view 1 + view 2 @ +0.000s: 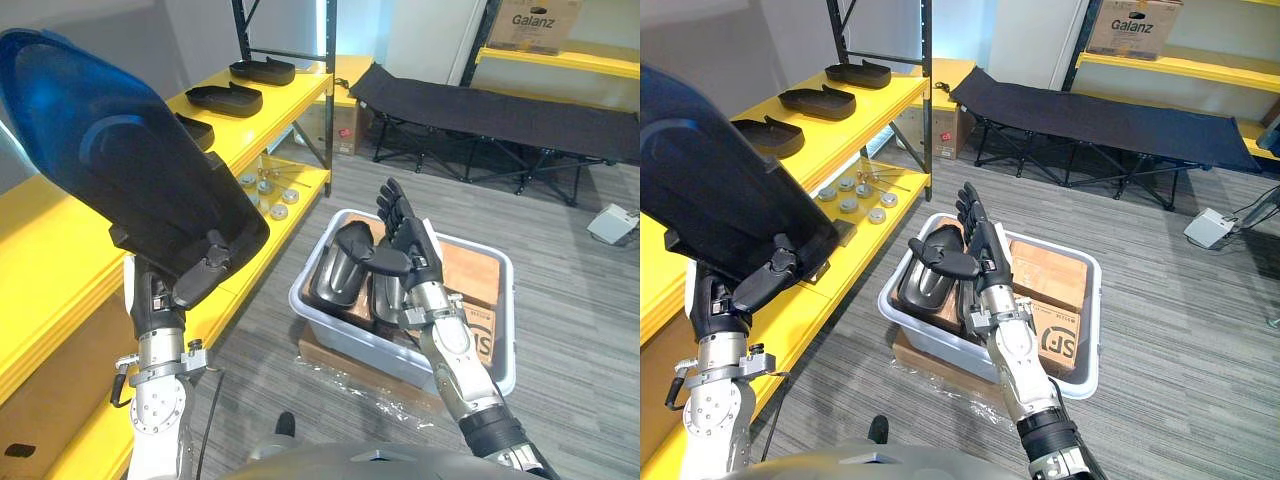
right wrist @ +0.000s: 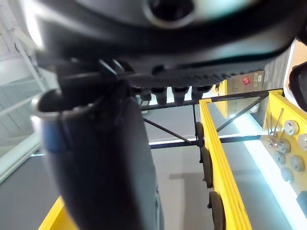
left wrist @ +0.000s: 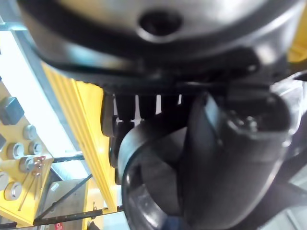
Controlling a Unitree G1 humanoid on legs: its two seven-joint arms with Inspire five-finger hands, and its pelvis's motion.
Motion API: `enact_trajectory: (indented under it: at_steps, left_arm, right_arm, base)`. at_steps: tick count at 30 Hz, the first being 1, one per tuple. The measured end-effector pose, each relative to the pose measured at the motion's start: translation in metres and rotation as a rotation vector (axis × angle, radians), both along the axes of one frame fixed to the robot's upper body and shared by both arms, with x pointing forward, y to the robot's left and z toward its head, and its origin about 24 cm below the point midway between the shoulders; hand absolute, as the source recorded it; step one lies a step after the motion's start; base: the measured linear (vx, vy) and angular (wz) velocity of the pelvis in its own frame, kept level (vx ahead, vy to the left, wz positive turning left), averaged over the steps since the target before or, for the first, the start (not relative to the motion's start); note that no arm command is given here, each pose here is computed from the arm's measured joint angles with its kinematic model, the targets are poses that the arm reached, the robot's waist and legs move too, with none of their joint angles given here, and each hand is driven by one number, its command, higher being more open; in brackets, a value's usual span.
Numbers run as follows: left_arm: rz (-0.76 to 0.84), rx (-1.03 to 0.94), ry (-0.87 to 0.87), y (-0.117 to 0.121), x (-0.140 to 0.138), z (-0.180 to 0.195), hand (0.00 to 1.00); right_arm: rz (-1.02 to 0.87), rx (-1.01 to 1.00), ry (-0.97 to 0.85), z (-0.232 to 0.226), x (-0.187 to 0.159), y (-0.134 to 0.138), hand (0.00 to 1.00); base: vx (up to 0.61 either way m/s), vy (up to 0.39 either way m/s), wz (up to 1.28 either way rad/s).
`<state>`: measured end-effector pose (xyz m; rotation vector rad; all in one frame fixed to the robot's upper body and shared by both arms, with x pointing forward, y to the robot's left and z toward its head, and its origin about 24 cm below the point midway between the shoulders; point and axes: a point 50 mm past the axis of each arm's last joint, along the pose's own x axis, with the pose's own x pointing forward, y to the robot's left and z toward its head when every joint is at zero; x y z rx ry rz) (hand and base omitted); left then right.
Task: Walk over and take three plastic housings, then place them on the shelf
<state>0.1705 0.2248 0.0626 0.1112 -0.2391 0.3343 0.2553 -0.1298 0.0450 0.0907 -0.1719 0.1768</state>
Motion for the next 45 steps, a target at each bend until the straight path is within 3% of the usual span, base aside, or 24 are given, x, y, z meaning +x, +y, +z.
enact_trajectory:
  at_steps: [6,14,25,30,35,45]
  left_arm:
    - [0.017,-0.045,-0.011,0.007,-0.003,0.0,0.0]
    - [0.103,-0.142,-0.033,0.031,-0.027,0.001,0.0]
    - [-0.038,-0.097,-0.015,0.026,-0.035,0.003,0.0]
    - [-0.078,-0.089,-0.063,0.028,-0.033,0.01,0.0]
    - [-0.271,-0.01,-0.115,0.017,-0.012,0.025,0.0]
    - [-0.324,-0.019,-0.097,0.008,-0.007,0.021,0.0]
  right_arm:
    - [-0.037,0.011,0.019,-0.001,0.002,-0.01,1.0]
    - [0.04,0.036,0.079,-0.014,-0.008,-0.016,1.0]
    - [0.098,-0.109,0.104,-0.021,-0.007,-0.007,1.0]
    - [0.024,-0.08,0.103,-0.02,-0.008,-0.022,1.0]
    - [-0.091,-0.033,0.118,-0.023,-0.022,-0.044,1.0]
    - [-0.062,-0.048,0.096,-0.018,-0.019,-0.043,1.0]
  base:
    - [0.0,0.0,0.0]
    - [0.03,-0.018,0.04]
    - [-0.04,-0.01,0.71]
    - [-0.05,0.004,0.58]
    - [-0.04,-0.104,0.92]
    - [-0.03,-0.025,0.07]
